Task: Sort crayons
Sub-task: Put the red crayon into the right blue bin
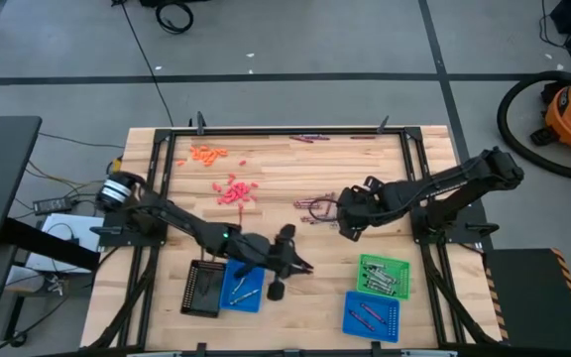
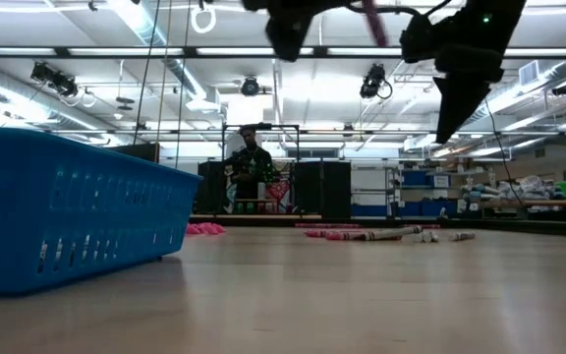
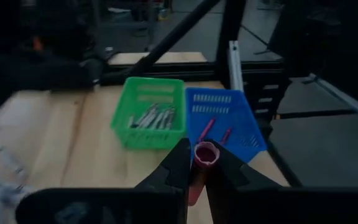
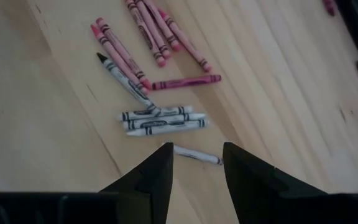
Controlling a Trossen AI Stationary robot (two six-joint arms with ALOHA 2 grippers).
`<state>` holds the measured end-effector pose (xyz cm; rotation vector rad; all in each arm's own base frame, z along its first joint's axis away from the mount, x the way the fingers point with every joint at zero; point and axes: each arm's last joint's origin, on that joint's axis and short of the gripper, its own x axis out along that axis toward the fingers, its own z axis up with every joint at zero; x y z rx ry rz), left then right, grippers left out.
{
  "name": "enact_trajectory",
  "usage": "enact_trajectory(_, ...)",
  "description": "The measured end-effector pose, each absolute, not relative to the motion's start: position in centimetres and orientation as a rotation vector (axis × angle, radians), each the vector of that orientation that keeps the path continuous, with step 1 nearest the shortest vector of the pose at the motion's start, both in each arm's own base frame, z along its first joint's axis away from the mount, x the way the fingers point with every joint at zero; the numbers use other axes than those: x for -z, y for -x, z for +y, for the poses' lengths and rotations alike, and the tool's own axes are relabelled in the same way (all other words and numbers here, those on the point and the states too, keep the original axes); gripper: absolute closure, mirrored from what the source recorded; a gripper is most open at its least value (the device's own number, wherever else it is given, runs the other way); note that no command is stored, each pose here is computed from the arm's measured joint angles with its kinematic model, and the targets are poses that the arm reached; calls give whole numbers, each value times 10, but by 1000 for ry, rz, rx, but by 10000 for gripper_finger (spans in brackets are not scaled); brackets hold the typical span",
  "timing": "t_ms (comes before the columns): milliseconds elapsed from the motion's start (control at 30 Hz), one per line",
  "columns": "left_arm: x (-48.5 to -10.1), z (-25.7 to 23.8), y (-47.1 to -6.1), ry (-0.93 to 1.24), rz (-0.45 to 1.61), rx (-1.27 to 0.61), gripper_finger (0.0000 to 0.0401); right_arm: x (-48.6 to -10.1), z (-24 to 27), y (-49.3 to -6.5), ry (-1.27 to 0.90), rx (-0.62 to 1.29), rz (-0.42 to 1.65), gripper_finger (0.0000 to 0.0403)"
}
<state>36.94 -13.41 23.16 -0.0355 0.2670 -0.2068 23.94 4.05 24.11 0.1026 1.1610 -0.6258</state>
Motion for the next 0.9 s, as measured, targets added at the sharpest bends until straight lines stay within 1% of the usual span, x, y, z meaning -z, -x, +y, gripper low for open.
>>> enact_trajectory(167, -228, -150, -395, -5, 243, 241, 367, -241, 46, -236, -96, 638, 1168, 255)
enact_trajectory(367, -213, -164, -426, 6, 192, 325, 367, -241, 47, -234, -86, 636, 1177, 255)
enact_trajectory(567, -205, -176, -455, -53, 149, 362, 367, -241, 47, -235, -93, 660, 1155, 255)
enact_trajectory(900, -173, -194, -496, -93, 121, 433, 363, -242, 48, -240, -123, 649, 1105, 255)
